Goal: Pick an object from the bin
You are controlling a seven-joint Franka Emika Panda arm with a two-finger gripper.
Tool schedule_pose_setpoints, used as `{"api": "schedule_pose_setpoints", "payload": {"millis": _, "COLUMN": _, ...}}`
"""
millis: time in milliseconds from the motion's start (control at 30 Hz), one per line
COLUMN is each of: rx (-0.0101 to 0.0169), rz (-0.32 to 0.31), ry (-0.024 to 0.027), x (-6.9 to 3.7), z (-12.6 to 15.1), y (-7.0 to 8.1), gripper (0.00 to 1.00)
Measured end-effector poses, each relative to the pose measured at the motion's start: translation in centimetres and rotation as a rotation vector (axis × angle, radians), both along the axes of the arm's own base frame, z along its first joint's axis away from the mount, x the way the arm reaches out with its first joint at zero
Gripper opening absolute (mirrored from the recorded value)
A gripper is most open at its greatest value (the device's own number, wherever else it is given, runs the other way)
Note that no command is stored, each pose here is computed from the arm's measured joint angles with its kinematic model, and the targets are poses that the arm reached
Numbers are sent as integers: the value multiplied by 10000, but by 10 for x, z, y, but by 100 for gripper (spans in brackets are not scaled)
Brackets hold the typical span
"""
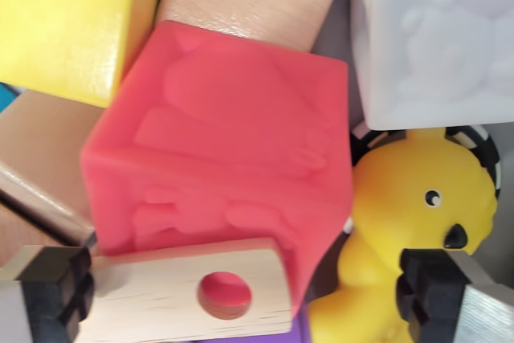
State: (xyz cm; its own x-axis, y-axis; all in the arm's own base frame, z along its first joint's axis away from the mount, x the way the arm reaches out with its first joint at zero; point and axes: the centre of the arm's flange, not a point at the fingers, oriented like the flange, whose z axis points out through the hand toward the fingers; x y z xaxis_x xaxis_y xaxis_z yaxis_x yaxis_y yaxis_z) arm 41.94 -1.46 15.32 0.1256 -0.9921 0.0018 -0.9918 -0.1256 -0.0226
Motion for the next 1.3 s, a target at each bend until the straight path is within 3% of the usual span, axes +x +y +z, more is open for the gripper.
{"api": "schedule_pose_setpoints", "payload": {"millis": 200, "rx": 18, "rz": 79, "ry": -74, "x": 3, "z": 1, "y": 4, "gripper": 0}}
{"api": "schedule_pose_setpoints", "payload": {"millis": 467, "rx": 1, "rz": -70, "ry": -66, "x": 2, "z": 1, "y": -2, "gripper": 0}}
{"api": "schedule_pose_setpoints", "payload": {"millis": 733, "rx": 0, "rz": -72, "ry": -64, "x": 2, "z": 1, "y": -2, "gripper": 0}}
{"api": "schedule_pose_setpoints", "payload": {"millis": 833, "rx": -2, "rz": -80, "ry": -158, "x": 4, "z": 5, "y": -2, "gripper": 0}}
{"api": "schedule_pose_setpoints", "payload": {"millis": 1100, "rx": -9, "rz": -135, "ry": -149, "x": 3, "z": 9, "y": -5, "gripper": 0}}
{"api": "schedule_pose_setpoints", "payload": {"millis": 1300, "rx": 6, "rz": -104, "ry": -95, "x": 3, "z": 18, "y": -4, "gripper": 0}}
